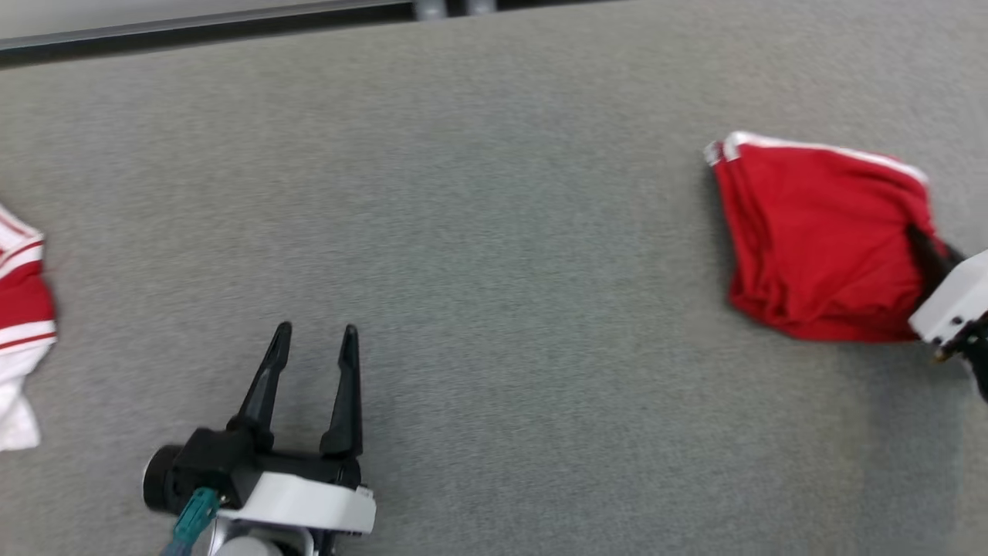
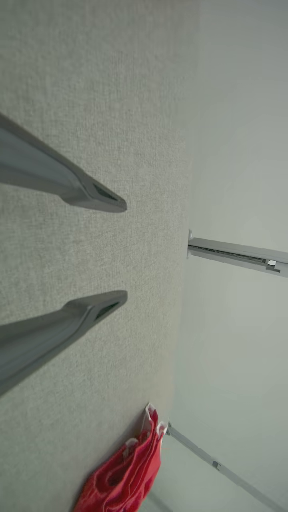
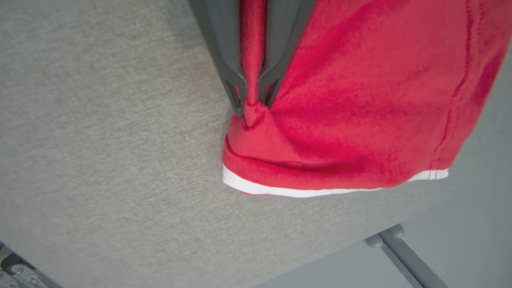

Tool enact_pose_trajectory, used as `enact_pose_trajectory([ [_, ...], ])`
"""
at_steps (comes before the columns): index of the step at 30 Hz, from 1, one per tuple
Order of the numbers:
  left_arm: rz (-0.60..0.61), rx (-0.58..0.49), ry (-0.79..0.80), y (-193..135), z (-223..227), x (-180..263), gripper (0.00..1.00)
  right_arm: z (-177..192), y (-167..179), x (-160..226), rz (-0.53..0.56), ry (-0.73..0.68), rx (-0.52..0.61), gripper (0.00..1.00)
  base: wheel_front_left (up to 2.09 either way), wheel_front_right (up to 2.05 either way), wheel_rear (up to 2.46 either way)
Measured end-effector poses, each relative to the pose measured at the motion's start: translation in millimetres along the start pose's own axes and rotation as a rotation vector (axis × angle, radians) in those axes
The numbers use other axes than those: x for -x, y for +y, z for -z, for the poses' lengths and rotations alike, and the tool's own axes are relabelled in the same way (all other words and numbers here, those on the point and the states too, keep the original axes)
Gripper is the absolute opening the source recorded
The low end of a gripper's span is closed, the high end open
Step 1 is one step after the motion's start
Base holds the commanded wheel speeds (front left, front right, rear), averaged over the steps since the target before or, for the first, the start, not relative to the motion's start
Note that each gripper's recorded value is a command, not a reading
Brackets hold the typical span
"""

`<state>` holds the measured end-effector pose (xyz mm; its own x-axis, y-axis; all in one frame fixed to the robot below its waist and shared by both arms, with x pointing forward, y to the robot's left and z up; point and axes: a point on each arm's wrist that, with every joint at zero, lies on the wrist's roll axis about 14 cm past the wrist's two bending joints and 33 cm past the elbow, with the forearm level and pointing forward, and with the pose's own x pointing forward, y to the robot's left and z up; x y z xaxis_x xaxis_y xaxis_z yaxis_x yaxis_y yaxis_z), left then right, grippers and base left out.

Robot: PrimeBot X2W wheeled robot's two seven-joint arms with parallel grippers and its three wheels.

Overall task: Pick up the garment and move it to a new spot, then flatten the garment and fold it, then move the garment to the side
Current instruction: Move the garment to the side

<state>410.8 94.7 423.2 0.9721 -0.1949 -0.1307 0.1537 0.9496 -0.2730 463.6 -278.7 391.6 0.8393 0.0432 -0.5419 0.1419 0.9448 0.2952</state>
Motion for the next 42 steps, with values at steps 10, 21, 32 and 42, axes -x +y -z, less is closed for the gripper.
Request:
enact_pose_trajectory([
  [10,0.133,-0.030,0.072,-24.9,34.8,-31.3,1.00,-48.1,-99.6,10.9,0.258,-0.051,0.155,0.00,0.00,0.00,0.00],
  [21,0.029,-0.045,0.098,8.1,41.4,-17.6,1.00,-106.9,-149.0,-1.5,0.449,-0.007,0.475,1.00,0.00,0.00,0.00],
  [32,0.005,-0.015,0.080,6.9,32.0,-13.7,1.00,-146.3,-116.4,11.8,0.373,-0.305,0.510,1.00,0.00,0.00,0.00],
  [42,-0.038,0.010,-0.021,9.2,-11.8,25.3,1.00,-120.2,-48.0,74.7,0.175,-0.535,0.426,1.00,0.00,0.00,0.00],
])
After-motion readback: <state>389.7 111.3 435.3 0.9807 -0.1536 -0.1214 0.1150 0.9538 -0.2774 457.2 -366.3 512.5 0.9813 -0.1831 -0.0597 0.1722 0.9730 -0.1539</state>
